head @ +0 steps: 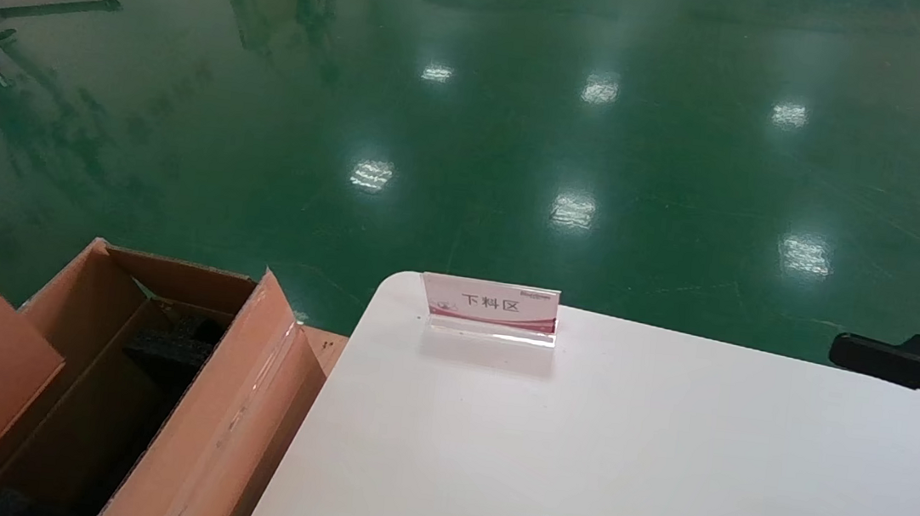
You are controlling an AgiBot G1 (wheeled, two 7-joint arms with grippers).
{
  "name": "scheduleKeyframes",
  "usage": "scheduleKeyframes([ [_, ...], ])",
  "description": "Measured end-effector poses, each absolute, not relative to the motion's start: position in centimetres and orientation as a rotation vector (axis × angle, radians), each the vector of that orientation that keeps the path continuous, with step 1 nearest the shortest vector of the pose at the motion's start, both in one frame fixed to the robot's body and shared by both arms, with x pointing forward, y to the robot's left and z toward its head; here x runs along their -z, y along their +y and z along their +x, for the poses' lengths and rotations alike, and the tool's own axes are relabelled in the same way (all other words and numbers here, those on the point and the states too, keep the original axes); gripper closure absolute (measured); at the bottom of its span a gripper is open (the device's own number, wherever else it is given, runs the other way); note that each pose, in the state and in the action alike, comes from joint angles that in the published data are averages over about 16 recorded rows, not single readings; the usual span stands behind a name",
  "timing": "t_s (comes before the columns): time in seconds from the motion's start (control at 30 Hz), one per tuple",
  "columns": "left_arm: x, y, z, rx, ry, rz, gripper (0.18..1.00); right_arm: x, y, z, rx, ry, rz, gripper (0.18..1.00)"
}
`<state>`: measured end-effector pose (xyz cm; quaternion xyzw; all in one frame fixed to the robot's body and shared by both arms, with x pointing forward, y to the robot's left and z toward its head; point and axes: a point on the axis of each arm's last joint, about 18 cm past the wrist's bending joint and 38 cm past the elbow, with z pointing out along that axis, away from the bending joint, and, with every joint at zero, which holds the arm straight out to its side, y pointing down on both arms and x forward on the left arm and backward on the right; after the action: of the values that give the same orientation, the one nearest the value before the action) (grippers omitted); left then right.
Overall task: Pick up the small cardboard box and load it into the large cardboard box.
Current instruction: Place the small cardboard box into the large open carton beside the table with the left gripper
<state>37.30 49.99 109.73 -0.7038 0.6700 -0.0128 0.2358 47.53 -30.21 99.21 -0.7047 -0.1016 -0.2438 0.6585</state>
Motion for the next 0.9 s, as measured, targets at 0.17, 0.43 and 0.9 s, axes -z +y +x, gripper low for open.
scheduleKeyframes([
  [0.17,-109.0,51.3,38.3,0.112,1.833,-1.914,0.810,-99.2,-30.2,47.5,0.552,-0.230,-1.595,0.192],
  [0.43,-107.5,52.8,39.8,0.193,1.833,-1.904,0.811,-99.2,-30.2,47.5,0.552,-0.230,-1.595,0.187],
  [0.9,-103.8,53.9,42.0,0.236,1.884,-1.939,0.811,-99.2,-30.2,47.5,0.552,-0.230,-1.595,0.183],
])
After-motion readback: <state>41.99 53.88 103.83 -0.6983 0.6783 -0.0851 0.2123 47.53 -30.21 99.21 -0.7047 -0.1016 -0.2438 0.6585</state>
